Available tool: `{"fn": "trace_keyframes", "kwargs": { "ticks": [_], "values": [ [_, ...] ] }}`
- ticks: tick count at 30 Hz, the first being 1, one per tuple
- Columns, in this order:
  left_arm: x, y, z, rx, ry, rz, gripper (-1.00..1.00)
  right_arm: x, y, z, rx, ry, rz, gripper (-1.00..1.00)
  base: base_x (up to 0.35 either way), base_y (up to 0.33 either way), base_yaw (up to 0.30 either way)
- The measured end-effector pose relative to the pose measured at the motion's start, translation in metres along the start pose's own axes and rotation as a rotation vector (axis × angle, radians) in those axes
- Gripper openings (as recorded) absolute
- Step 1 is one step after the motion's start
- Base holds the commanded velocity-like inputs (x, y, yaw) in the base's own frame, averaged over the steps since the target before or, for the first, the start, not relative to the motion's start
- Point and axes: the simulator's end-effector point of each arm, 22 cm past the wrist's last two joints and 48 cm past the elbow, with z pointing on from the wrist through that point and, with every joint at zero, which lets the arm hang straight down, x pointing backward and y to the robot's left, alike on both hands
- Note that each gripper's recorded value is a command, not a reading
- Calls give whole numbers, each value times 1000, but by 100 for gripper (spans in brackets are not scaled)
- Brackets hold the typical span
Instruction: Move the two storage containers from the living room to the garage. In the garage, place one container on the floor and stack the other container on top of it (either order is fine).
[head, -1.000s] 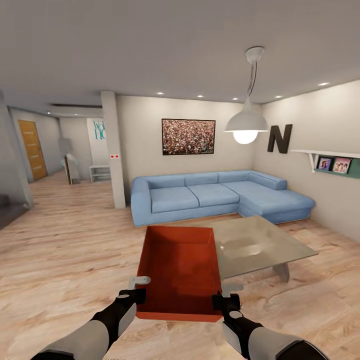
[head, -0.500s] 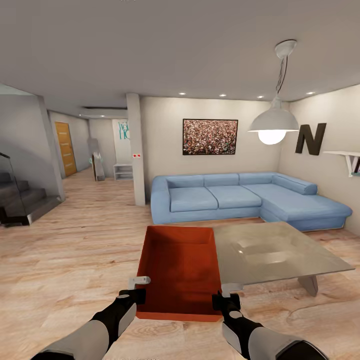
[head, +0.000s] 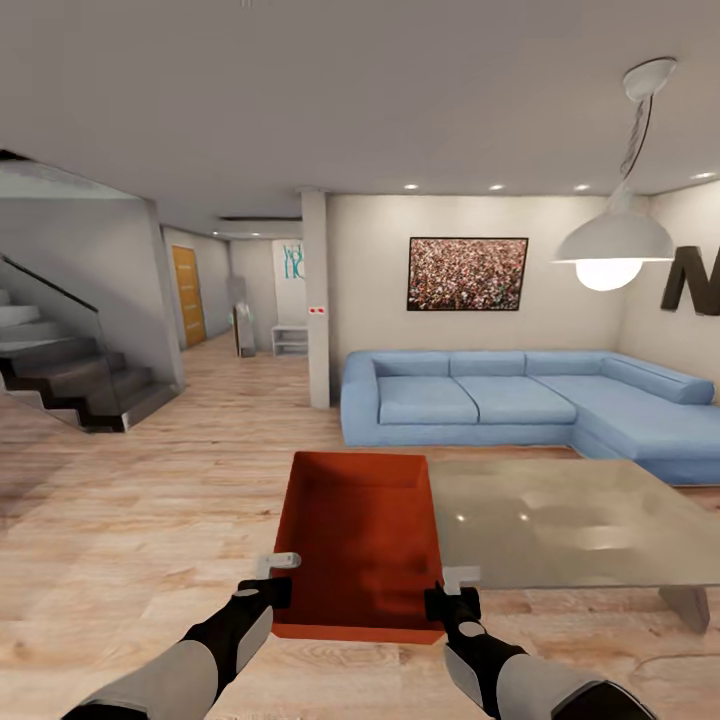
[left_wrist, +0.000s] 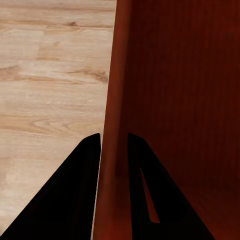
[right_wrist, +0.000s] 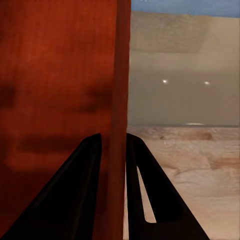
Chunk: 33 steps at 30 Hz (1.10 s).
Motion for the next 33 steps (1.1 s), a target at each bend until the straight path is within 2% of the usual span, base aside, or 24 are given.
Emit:
{"fn": "trace_keyframes", "kwargs": {
  "ticks": [33],
  "values": [
    [0, 0, 0, 0, 1, 0, -100, 0, 0, 0, 0, 1, 0, -100, 0, 0, 293]
  ]
}}
